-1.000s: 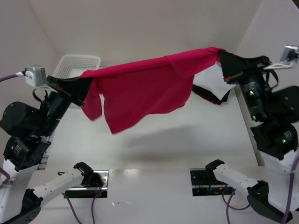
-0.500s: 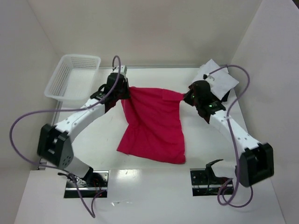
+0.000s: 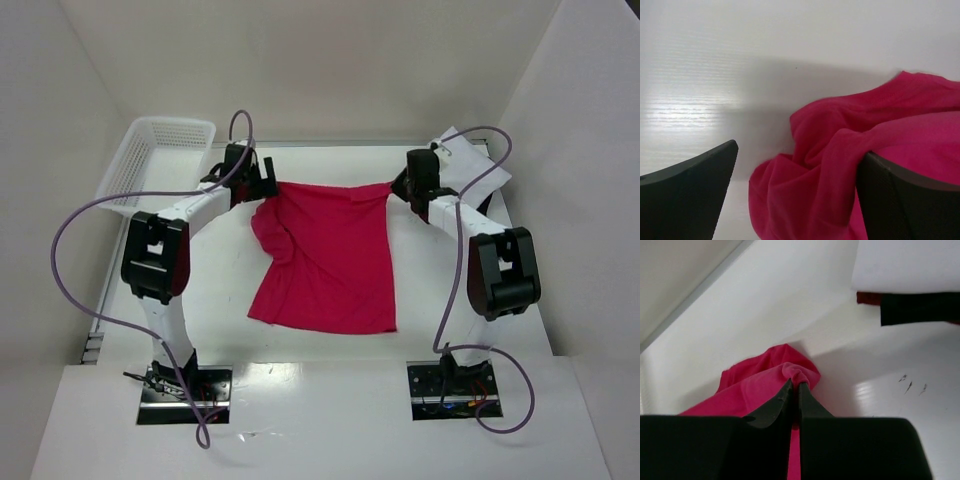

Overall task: Fold and stack the t-shirts
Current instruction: Flatten out the tshirt

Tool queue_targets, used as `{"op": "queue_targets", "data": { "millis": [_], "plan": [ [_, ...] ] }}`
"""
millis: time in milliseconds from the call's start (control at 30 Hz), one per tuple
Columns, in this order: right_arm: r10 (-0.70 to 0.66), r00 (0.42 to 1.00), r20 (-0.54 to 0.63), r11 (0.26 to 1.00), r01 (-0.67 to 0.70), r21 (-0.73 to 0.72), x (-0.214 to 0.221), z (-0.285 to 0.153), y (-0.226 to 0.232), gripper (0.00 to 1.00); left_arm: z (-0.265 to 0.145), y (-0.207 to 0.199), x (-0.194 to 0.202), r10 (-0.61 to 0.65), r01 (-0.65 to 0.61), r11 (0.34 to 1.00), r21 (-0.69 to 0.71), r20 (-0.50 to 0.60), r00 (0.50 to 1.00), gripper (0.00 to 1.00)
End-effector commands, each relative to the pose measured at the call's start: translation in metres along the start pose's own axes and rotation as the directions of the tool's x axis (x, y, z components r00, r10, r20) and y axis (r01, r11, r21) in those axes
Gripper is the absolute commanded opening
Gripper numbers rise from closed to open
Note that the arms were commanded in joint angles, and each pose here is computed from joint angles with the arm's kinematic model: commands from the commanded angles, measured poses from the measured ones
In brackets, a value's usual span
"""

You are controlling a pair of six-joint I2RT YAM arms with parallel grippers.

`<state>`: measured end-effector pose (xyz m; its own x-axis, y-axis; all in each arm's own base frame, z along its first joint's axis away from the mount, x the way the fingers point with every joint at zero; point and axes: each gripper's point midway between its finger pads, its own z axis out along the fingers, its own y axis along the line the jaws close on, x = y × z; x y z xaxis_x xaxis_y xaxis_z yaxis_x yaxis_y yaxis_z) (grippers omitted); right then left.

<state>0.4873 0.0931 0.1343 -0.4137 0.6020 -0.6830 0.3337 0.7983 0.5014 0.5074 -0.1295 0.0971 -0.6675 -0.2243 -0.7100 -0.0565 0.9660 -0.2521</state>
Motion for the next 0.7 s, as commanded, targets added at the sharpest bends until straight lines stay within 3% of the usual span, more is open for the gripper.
{"op": "queue_targets", "data": {
  "millis": [0,67,100,200,233,300,500,667],
  "plan": [
    [0.053,0.983,0.174,0.998,-0.044,-0.054,-0.061,0.002,0.026,0.08,-0.037,-0.017,-0.028,-0.075,0.068,0.994,0.081,0.094,0.993,1.0],
    [0.019,0.988,0.154,0.999,-0.014,-0.035,-0.058,0.005,0.02,0.15,-0.055,-0.021,-0.011,-0.087,0.078,0.991,0.106,0.081,0.993,1.0],
    [0.002,0.99,0.143,0.999,0.005,-0.049,-0.059,0.003,0.024,0.3,-0.07,-0.03,-0.012,-0.081,0.067,0.988,0.138,0.098,0.992,1.0],
    [-0.017,0.995,0.096,0.998,0.022,-0.052,-0.048,0.003,0.022,0.51,-0.086,-0.034,0.011,-0.079,0.067,0.981,0.184,0.061,0.995,1.0],
    [-0.014,0.995,0.098,0.998,0.021,-0.067,-0.05,-0.004,0.024,0.72,-0.089,-0.037,0.018,-0.072,0.061,0.979,0.195,0.049,0.996,1.0],
    [-0.011,0.994,0.107,0.997,0.02,-0.075,-0.05,-0.021,0.021,0.99,-0.097,-0.036,0.031,-0.072,0.067,0.979,0.191,0.02,0.997,1.0],
    [-0.001,0.989,0.146,0.979,0.031,-0.204,-0.069,-0.09,0.04,0.99,-0.12,-0.022,0.052,-0.106,0.103,0.981,0.162,0.007,0.994,1.0],
    [-0.032,0.994,0.107,0.951,0.063,-0.301,-0.046,-0.118,0.069,0.99,-0.128,-0.028,0.058,-0.114,0.111,0.969,0.219,0.002,0.993,1.0]
  ]
}}
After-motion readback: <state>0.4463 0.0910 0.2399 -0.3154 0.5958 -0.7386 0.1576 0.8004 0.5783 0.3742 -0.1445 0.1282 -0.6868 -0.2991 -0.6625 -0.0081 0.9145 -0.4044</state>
